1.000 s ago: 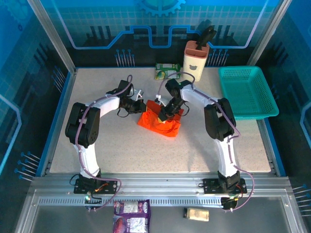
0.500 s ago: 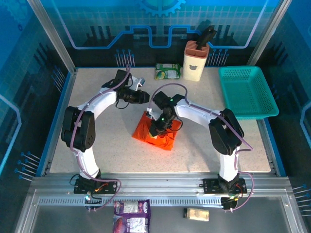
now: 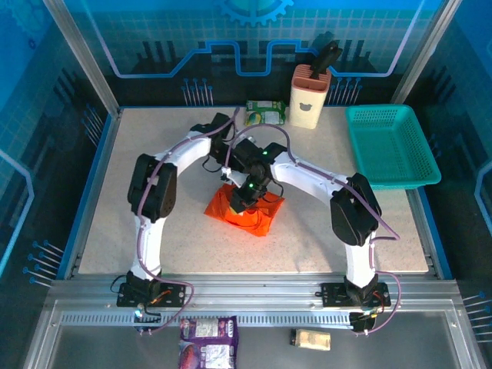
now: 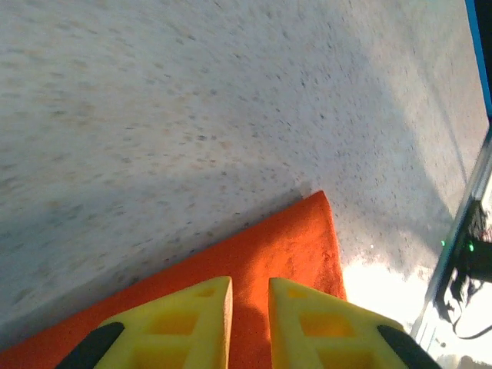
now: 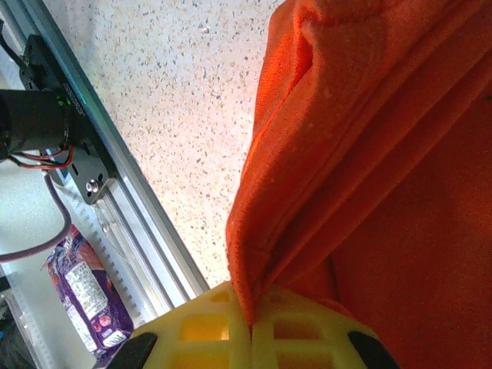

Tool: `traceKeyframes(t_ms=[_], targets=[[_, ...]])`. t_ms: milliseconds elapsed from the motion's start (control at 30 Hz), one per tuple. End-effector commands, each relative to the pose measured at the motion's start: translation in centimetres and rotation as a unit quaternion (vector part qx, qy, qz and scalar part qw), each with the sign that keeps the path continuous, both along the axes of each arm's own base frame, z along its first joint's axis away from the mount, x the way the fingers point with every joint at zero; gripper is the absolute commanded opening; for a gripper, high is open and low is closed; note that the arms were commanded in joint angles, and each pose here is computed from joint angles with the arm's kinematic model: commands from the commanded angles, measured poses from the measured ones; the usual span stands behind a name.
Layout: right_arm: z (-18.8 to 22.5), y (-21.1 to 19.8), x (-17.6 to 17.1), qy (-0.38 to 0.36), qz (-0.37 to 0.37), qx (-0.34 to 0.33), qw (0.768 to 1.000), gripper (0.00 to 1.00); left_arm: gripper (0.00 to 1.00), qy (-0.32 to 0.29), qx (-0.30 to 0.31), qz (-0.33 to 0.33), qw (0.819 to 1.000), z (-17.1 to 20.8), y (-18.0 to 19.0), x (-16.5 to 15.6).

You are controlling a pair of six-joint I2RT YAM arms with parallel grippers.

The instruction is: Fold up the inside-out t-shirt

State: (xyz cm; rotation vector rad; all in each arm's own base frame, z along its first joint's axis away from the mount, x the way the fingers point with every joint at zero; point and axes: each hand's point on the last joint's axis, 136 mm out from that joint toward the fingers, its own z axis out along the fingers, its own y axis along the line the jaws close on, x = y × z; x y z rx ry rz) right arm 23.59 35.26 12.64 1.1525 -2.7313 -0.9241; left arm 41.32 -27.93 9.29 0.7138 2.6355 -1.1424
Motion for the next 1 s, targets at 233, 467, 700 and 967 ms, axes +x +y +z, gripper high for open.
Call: traceKeyframes(t_ms=[233, 467, 700, 967], targets=[[-0.7, -0.4, -3.3, 0.029, 0.065, -0.015, 0.997, 0.00, 0.23, 0.034, -0.002, -0.131, 0.991, -1.7, -3.1, -3.1], [-0.5, -2.0, -0.4, -0.038, 0.055, -0.059, 0.996, 0.00, 0.21, 0.082, 0.027, -0.155, 0.984, -4.0, -2.9, -5.6], [-0.5, -2.8, 3.8, -0.115, 0.067, -0.085, 0.987, 0.00, 0.21, 0.108, 0.033, -0.153, 0.982, -5.6, -2.6, -5.9], [-1.1, -3.7, 9.0, -0.196, 0.064, -0.128, 0.970, 0.00, 0.20, 0.133, 0.037, -0.166, 0.977, -6.5, -2.4, -6.6]])
